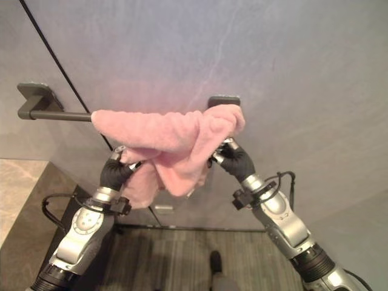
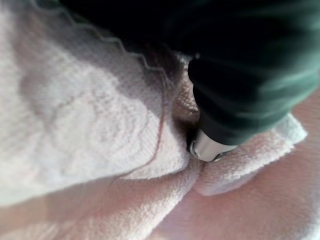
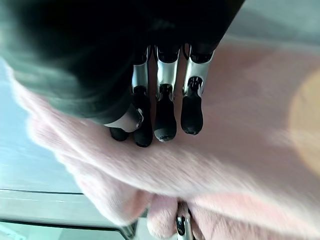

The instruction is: Put brush and paste in cup on sink, flatten towel.

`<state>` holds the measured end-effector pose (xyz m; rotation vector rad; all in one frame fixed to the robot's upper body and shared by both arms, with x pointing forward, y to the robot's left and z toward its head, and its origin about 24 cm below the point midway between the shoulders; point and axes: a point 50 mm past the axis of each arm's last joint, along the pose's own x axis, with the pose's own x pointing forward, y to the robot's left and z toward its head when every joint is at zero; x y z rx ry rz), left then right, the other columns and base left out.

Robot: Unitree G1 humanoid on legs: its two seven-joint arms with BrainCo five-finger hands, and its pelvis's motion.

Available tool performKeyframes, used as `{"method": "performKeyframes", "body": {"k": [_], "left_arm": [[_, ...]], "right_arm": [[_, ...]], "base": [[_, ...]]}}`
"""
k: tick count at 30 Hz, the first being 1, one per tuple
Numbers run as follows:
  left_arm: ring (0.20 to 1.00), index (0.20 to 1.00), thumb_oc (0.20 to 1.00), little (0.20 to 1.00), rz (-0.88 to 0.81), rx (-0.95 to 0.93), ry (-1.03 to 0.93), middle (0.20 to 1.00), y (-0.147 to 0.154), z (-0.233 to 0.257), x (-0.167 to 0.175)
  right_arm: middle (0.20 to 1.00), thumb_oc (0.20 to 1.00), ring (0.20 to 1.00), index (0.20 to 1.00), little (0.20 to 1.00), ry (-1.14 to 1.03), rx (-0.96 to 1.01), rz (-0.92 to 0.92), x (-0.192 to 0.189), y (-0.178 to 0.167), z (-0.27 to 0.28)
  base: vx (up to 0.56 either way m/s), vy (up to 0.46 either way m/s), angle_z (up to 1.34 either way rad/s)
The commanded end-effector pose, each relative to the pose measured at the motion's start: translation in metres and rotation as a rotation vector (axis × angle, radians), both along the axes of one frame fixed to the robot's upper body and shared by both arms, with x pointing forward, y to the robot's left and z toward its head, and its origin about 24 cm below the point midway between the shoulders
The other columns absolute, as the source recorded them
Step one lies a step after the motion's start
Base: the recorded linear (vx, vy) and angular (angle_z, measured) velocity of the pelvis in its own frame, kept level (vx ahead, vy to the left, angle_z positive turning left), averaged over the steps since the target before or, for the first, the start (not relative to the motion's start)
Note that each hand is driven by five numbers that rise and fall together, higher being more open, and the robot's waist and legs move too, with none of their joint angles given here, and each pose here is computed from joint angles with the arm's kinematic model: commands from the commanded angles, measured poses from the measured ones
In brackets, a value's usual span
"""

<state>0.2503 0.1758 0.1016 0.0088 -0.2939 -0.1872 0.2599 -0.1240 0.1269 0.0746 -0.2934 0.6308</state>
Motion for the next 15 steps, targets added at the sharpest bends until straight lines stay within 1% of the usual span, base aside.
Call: {"method": "performKeyframes", "body": {"k": [1,4,6,7,8,11,14,15], "left_arm": [[0.2,0.2,0.2,0.2,0.025,0.006,-0.079,0.2,0.009,0.014,0.001],[0.2,0.2,0.2,0.2,0.051,0.003,-0.069,0.2,0.011,0.011,0.001],[0.2,0.2,0.2,0.2,0.089,0.006,0.01,0.2,0.018,-0.007,0.0],[0.2,0.2,0.2,0.2,0.089,0.006,0.01,0.2,0.018,-0.007,0.0],[0.2,0.2,0.2,0.2,0.098,0.026,0.064,0.2,0.019,-0.019,0.0],[0.2,0.2,0.2,0.2,0.091,0.086,0.092,0.2,0.017,-0.027,0.002],[0.2,0.2,0.2,0.2,0.077,0.1,0.103,0.2,0.015,-0.029,0.0],[0.2,0.2,0.2,0.2,0.073,0.097,0.099,0.2,0.014,-0.028,0.0]], "right_arm": [[0.2,0.2,0.2,0.2,0.2,-0.048,0.055,0.019,0.002,0.012,0.011],[0.2,0.2,0.2,0.2,0.2,-0.035,0.069,0.004,0.003,0.014,0.009],[0.2,0.2,0.2,0.2,0.2,-0.079,0.073,0.051,-0.001,0.022,0.018],[0.2,0.2,0.2,0.2,0.2,-0.079,0.073,0.05,-0.001,0.022,0.017],[0.2,0.2,0.2,0.2,0.2,-0.086,0.053,0.067,-0.001,0.025,0.018],[0.2,0.2,0.2,0.2,0.2,-0.074,0.024,0.068,-0.001,0.027,0.012],[0.2,0.2,0.2,0.2,0.2,-0.06,-0.021,0.034,-0.002,0.022,0.004],[0.282,0.282,0.282,0.282,0.282,-0.05,-0.046,0.01,-0.002,0.018,-0.001]], "base": [[0.0,0.0,0.0],[-0.01,0.005,0.11],[-0.01,0.006,0.11],[0.0,0.0,0.0],[0.0,0.0,0.0],[0.0,0.0,0.0],[0.0,0.0,0.0],[0.0,0.0,0.0]]}}
